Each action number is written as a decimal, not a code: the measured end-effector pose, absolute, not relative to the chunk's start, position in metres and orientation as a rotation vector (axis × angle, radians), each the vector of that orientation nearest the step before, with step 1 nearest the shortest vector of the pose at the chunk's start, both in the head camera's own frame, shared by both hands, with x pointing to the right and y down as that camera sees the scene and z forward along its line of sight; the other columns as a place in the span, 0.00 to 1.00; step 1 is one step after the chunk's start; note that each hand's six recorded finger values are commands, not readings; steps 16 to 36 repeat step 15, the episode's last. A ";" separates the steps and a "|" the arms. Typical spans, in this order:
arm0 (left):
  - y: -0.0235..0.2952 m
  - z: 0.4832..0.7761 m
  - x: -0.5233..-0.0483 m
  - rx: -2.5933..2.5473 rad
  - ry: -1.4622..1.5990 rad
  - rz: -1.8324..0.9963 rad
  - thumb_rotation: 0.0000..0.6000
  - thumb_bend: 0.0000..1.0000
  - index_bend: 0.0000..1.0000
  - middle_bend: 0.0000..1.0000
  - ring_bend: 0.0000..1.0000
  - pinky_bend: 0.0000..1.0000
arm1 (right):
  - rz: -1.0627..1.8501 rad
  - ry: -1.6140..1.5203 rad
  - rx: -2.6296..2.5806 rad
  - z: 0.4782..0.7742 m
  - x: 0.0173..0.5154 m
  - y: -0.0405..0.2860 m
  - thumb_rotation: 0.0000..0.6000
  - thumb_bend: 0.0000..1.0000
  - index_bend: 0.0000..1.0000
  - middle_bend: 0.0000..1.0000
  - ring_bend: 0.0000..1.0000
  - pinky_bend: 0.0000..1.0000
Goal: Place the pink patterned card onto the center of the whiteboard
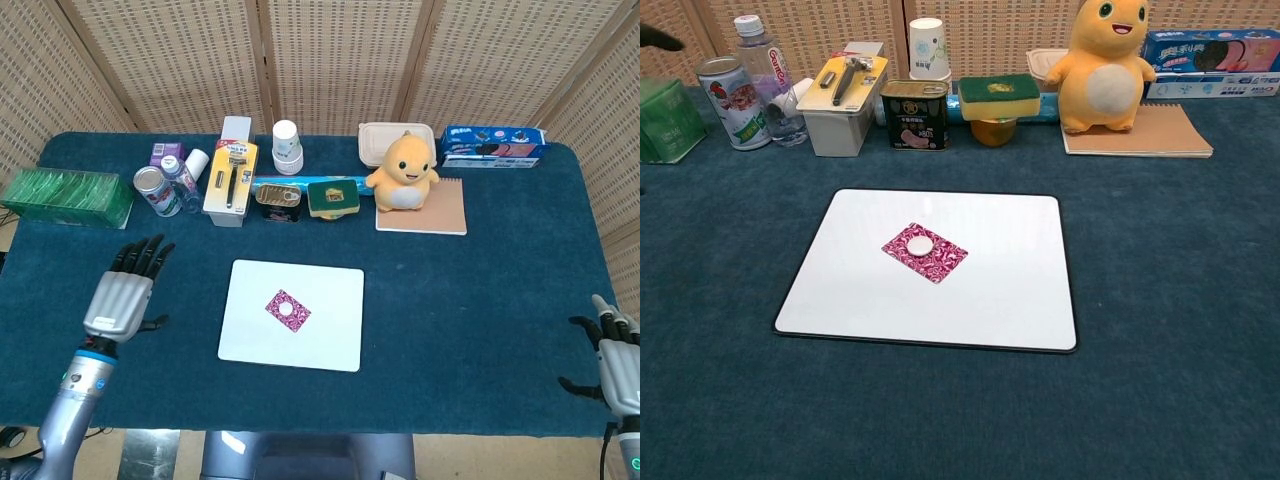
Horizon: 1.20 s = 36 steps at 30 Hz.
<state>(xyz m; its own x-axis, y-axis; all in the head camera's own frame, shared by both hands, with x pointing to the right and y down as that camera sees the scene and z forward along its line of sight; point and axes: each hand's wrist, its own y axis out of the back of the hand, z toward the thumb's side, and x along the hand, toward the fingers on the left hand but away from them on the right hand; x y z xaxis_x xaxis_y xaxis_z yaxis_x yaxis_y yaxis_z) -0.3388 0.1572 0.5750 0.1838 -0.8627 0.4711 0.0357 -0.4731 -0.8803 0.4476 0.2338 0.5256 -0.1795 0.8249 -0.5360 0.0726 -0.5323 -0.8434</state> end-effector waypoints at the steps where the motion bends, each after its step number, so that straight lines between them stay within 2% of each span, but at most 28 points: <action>1: 0.164 0.571 -0.350 -1.652 0.819 -1.408 1.00 0.04 0.00 0.00 0.00 0.07 | 1.759 -1.049 -1.531 0.525 0.447 0.233 1.00 0.01 0.23 0.00 0.00 0.00; 8: 0.207 0.551 -0.421 -1.634 0.984 -1.463 1.00 0.04 0.00 0.00 0.00 0.07 | 1.735 -1.050 -1.473 0.519 0.447 0.233 1.00 0.01 0.23 0.00 0.00 0.00; 14: 0.225 0.537 -0.460 -1.598 1.073 -1.457 1.00 0.04 0.00 0.00 0.00 0.07 | 1.705 -1.036 -1.370 0.513 0.444 0.234 1.00 0.01 0.23 0.00 0.00 0.00; 36: 0.227 0.534 -0.463 -1.598 1.079 -1.447 1.00 0.05 0.00 0.00 0.00 0.07 | 1.699 -1.036 -1.357 0.513 0.442 0.235 1.00 0.01 0.23 0.00 0.00 0.00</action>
